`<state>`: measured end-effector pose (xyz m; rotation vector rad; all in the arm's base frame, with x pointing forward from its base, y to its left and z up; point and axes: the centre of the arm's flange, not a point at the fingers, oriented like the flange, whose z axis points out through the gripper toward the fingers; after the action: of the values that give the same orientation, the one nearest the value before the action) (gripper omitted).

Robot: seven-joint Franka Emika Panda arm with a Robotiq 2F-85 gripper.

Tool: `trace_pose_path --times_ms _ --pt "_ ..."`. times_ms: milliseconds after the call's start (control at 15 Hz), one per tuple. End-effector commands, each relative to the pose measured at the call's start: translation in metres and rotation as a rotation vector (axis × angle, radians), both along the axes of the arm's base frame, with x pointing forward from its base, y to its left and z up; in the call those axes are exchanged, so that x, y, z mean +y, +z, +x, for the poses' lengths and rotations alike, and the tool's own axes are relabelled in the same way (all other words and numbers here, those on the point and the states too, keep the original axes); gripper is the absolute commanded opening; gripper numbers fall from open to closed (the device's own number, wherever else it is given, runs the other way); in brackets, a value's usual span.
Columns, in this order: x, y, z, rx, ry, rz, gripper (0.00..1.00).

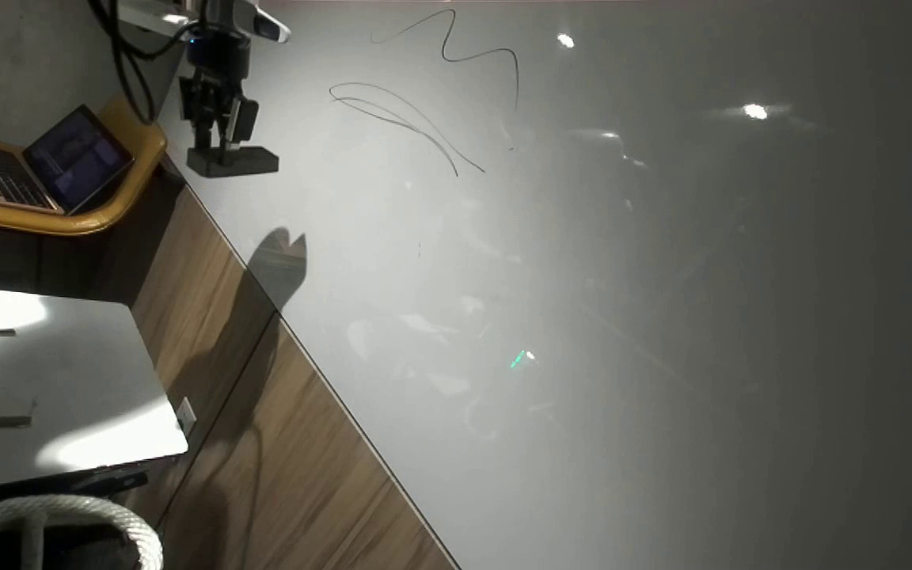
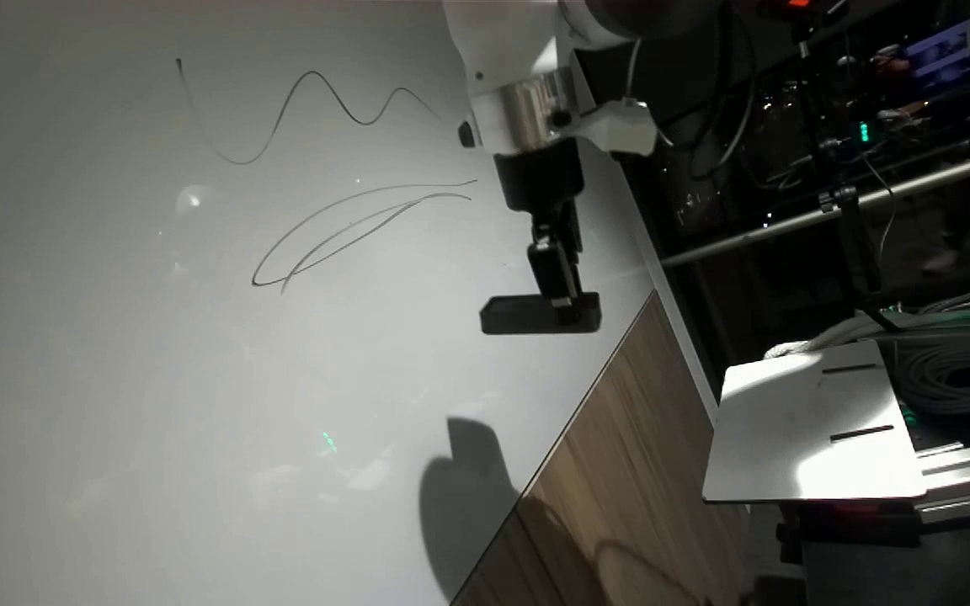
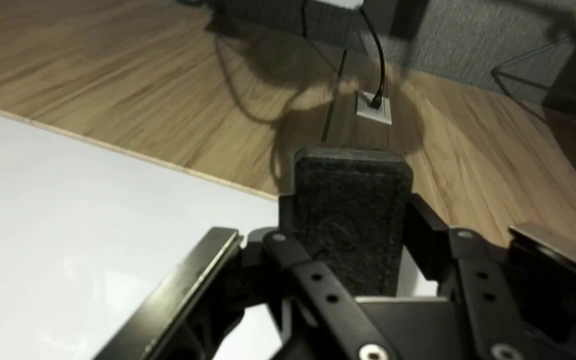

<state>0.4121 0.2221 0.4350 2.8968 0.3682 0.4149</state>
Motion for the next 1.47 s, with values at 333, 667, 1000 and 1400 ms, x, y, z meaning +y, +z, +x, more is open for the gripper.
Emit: trace_pose_path --times_ms 333,667,1000,1400 --pt "0.063 0.164 0.070 -0.262 0.071 -0.026 0.29" --pt "0.103 0.219 0.070 -0.361 0.134 -0.007 0.29" --pt "0.113 0.242 0.069 -0.416 0.163 -0.004 0.29" --pt "0.075 0.272 0.088 -0.485 0.118 -0.073 0.29"
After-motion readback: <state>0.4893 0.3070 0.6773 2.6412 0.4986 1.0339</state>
